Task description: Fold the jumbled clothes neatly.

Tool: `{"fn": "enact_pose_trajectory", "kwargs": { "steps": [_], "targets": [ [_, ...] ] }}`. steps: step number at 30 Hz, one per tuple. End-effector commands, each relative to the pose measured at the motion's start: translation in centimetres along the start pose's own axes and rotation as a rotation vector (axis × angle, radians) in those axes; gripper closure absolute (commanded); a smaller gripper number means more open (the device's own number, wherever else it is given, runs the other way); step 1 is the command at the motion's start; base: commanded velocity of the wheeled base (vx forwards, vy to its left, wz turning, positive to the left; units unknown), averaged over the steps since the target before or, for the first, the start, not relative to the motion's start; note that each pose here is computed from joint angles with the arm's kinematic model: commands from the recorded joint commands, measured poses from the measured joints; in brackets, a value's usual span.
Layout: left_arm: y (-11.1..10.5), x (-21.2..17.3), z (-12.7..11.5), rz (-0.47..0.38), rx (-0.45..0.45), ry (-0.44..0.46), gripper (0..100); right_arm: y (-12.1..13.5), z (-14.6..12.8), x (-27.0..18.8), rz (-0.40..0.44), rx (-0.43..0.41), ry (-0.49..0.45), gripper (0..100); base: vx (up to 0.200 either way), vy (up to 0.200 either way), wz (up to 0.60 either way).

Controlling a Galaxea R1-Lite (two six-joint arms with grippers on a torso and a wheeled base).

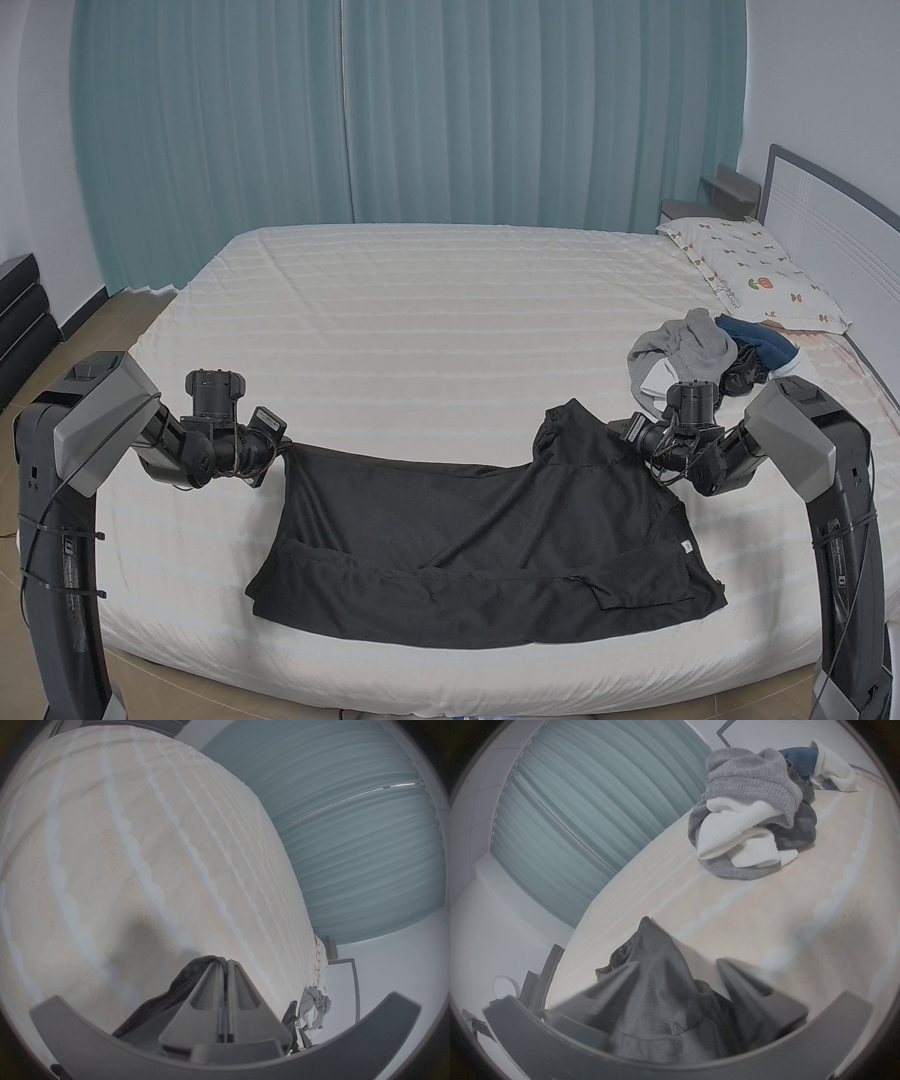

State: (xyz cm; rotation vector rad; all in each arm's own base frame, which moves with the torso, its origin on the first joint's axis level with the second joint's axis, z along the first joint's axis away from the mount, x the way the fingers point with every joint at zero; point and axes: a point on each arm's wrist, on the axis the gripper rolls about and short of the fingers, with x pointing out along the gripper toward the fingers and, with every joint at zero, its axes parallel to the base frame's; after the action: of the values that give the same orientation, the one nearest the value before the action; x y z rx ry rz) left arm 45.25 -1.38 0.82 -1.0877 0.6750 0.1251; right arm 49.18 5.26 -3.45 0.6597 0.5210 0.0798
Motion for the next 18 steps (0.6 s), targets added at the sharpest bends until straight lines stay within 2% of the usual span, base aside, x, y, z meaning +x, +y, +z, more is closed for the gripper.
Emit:
{"fn": "enact_pose_trajectory", "kwargs": {
  "steps": [1, 6, 8, 11, 18],
  "targets": [
    [0.0, 0.0, 0.0, -0.001, 0.0, -0.001, 100, 0.1, -0.1, -0.1, 0.001, 0.005, 0.004, 100, 0.0, 0.0, 0.0],
    [0.0, 0.0, 0.1, -0.003, -0.001, -0.001, 100, 0.7, 1.1, -1.5, 0.016, 0.028, -0.015, 100, 0.0, 0.0, 0.0],
    [-0.2, -0.1, 0.3, -0.01, -0.007, -0.004, 100, 0.9, 2.1, -2.6, 0.037, 0.063, -0.038, 100, 0.0, 0.0, 0.0],
    [-0.2, -0.2, 0.3, -0.011, -0.008, -0.005, 100, 0.8, 2.9, -3.0, 0.061, 0.071, -0.08, 100, 0.0, 0.0, 0.0],
    [-1.2, -1.7, 1.6, -0.044, -0.044, -0.042, 100, 0.1, 2.8, -4.7, 0.081, 0.072, -0.108, 100, 0.0, 0.0, 0.0]
  ]
}}
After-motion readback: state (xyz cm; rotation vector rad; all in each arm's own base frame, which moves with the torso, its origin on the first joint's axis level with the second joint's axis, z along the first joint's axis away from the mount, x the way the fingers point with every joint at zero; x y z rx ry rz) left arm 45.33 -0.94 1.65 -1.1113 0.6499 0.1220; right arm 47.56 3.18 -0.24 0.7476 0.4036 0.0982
